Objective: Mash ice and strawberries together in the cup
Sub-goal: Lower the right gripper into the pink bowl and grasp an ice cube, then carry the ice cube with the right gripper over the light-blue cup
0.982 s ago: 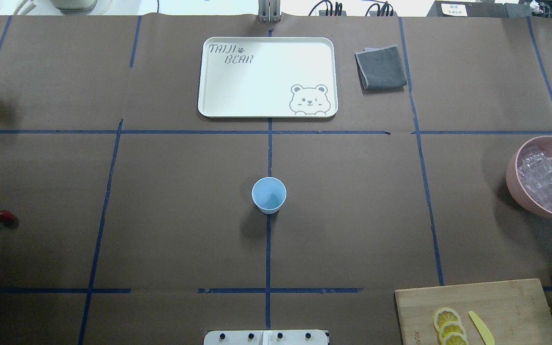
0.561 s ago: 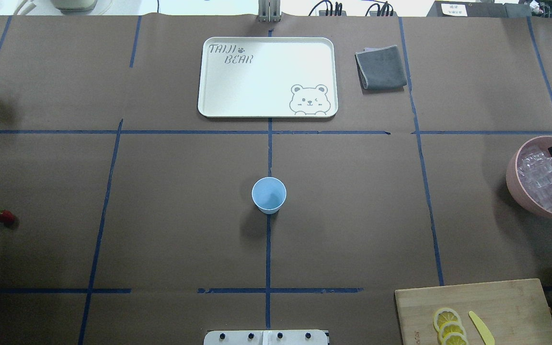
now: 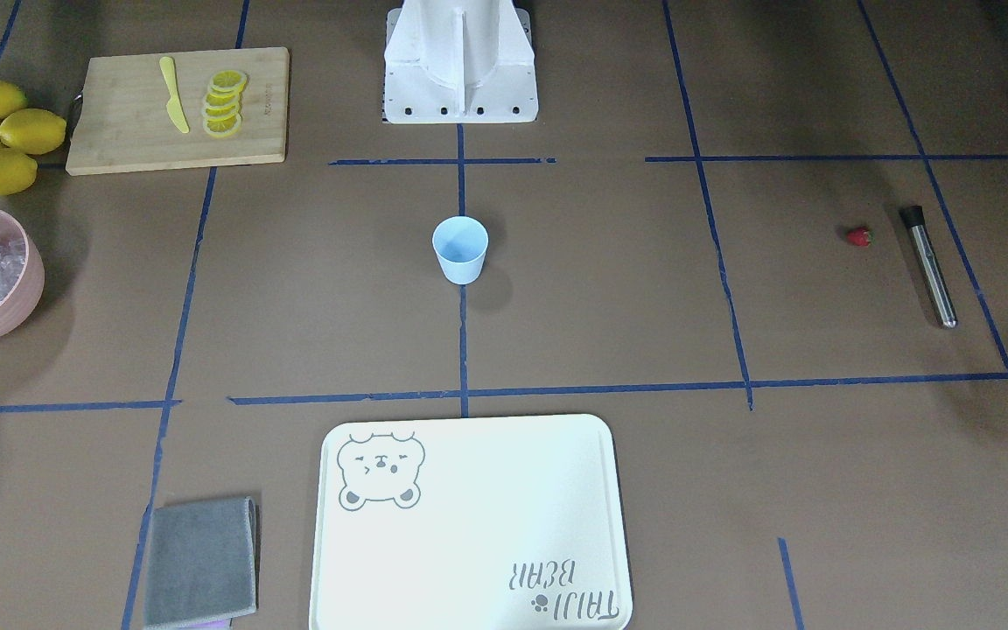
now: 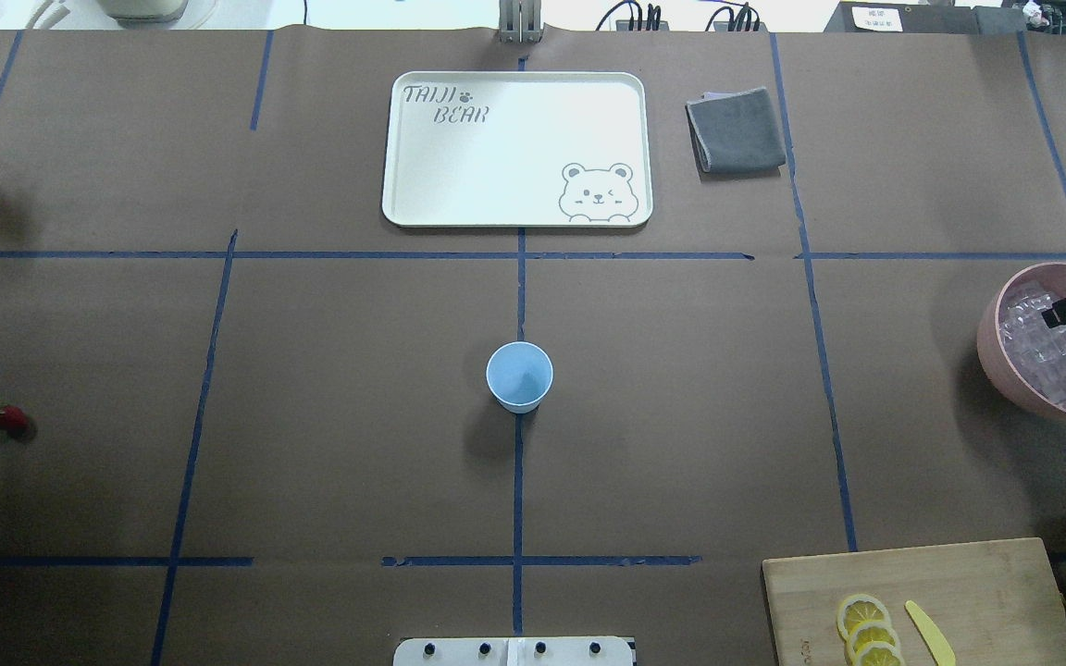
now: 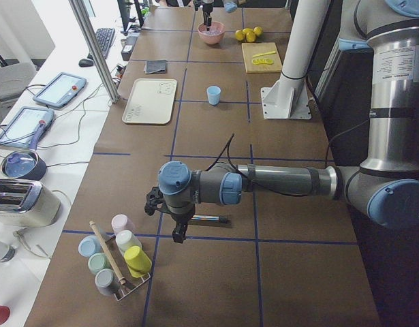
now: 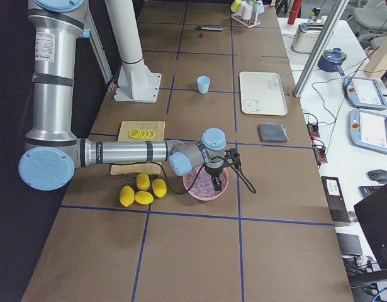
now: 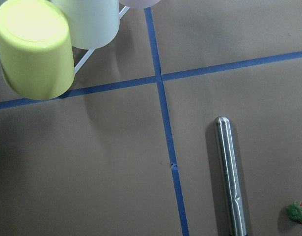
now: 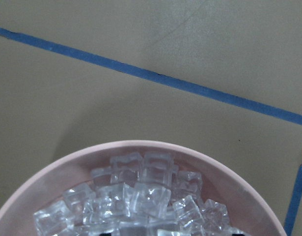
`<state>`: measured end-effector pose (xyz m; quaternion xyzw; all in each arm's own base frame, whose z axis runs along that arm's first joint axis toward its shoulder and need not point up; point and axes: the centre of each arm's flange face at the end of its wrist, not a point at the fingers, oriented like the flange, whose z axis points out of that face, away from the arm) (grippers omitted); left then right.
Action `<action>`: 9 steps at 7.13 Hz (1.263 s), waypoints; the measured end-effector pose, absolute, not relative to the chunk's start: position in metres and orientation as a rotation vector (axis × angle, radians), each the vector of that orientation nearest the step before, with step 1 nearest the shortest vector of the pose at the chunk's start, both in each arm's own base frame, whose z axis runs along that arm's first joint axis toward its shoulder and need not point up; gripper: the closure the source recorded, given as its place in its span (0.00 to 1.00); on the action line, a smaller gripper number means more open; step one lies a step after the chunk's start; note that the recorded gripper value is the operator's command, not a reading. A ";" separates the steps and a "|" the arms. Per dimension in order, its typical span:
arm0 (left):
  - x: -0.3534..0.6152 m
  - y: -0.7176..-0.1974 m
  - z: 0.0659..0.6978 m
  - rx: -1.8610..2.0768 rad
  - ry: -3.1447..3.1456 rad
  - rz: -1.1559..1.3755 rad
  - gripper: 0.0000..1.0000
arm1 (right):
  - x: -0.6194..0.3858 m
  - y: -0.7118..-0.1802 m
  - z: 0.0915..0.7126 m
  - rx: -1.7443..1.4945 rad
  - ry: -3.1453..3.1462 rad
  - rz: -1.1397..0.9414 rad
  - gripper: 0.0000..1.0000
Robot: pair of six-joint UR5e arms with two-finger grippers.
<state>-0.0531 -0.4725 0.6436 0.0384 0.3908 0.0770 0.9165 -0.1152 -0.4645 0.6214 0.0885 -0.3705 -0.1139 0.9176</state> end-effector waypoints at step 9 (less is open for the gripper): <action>-0.053 -0.473 0.641 0.084 0.804 0.161 0.00 | -0.109 -0.498 0.575 0.228 -0.790 -0.213 0.94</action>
